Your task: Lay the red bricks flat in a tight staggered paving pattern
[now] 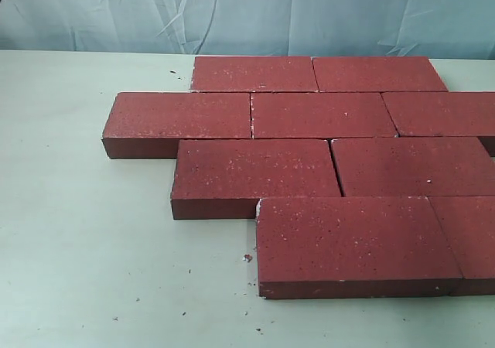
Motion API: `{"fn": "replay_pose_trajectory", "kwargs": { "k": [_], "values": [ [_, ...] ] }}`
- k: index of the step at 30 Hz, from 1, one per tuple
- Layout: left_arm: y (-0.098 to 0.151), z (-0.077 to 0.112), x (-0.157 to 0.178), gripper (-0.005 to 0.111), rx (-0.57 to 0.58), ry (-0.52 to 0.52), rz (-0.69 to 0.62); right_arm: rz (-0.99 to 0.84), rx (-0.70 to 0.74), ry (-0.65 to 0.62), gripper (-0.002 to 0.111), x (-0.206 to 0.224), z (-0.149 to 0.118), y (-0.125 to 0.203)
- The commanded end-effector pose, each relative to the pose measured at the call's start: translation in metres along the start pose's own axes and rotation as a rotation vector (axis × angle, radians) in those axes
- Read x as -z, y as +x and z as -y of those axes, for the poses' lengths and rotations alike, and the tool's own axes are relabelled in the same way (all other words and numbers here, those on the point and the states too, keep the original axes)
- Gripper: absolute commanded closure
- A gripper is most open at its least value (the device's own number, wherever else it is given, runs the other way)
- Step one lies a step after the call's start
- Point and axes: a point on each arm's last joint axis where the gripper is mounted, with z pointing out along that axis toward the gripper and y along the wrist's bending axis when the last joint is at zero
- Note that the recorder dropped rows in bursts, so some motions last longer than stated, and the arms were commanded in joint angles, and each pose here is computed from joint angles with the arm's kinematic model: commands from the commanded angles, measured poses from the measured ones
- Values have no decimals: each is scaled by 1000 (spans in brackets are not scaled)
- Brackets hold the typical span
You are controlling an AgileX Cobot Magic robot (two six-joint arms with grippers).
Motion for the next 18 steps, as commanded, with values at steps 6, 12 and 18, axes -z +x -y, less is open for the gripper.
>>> {"fn": "replay_pose_trajectory", "kwargs": {
  "k": [6,12,18],
  "values": [
    [43,11,57,107,133,42,288,314,-19,14,109,38,-10,51],
    [75,18,82,107,153,43,446,525,-35,40,109,50,-19,99],
    [104,24,104,107,210,58,526,661,-47,59,109,66,-25,138]
  ]
}}
